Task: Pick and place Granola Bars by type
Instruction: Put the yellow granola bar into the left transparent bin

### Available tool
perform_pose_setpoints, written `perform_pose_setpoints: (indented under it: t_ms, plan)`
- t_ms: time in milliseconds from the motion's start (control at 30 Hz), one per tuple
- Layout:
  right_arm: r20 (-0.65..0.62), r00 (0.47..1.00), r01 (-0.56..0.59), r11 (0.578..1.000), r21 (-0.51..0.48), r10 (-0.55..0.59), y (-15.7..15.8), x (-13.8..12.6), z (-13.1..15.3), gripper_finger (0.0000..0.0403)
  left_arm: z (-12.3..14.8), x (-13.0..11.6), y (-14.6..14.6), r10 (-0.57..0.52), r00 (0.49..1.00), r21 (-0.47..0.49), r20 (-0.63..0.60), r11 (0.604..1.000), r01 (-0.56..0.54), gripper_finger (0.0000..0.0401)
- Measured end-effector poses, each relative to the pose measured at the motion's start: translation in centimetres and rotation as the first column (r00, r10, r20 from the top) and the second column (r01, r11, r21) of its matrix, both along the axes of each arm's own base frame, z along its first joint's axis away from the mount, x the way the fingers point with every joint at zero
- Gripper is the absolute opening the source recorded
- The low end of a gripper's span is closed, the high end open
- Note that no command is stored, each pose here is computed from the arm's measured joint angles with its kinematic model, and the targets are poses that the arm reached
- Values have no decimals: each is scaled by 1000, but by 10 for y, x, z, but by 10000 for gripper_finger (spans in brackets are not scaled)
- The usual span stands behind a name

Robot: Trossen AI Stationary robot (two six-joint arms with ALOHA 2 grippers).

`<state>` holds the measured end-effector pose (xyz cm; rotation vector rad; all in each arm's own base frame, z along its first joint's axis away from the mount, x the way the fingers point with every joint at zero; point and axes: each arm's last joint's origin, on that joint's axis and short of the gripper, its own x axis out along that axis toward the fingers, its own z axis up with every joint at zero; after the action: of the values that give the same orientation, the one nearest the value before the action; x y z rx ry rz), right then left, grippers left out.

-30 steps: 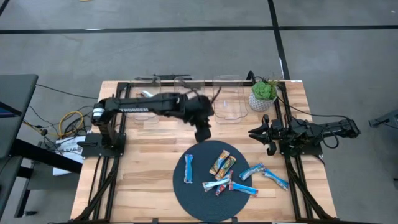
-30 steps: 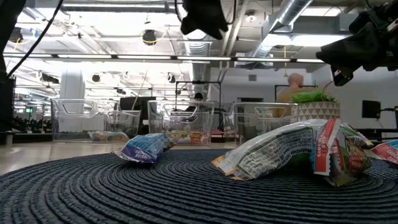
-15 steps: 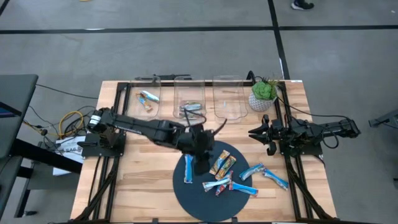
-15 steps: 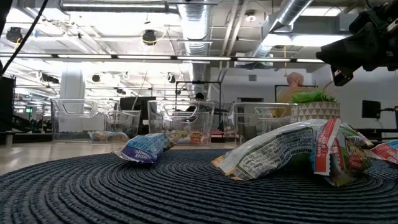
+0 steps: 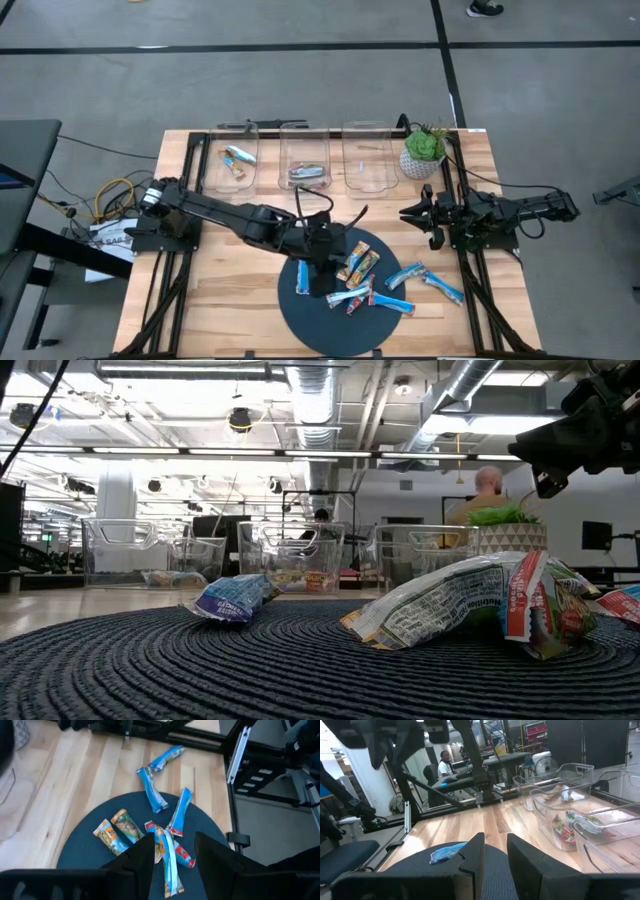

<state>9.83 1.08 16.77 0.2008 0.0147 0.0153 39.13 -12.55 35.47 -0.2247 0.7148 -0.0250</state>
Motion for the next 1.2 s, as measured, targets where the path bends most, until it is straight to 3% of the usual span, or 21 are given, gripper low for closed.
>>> perform_pose_setpoints:
  t_ms: [333,800,1200]
  plan:
    - [-1,1000,0,1000,0,0,0,0,0,77,-26,19,-7,-27,999,-10,-37,1000,26,139]
    - [-4,1000,0,1000,-1,0,0,0,0,77,-91,50,-20,-94,982,-64,-161,994,84,241]
    - [-12,1000,0,1000,-2,0,0,1,-1,77,-139,57,-46,20,967,-45,-254,998,-32,234]
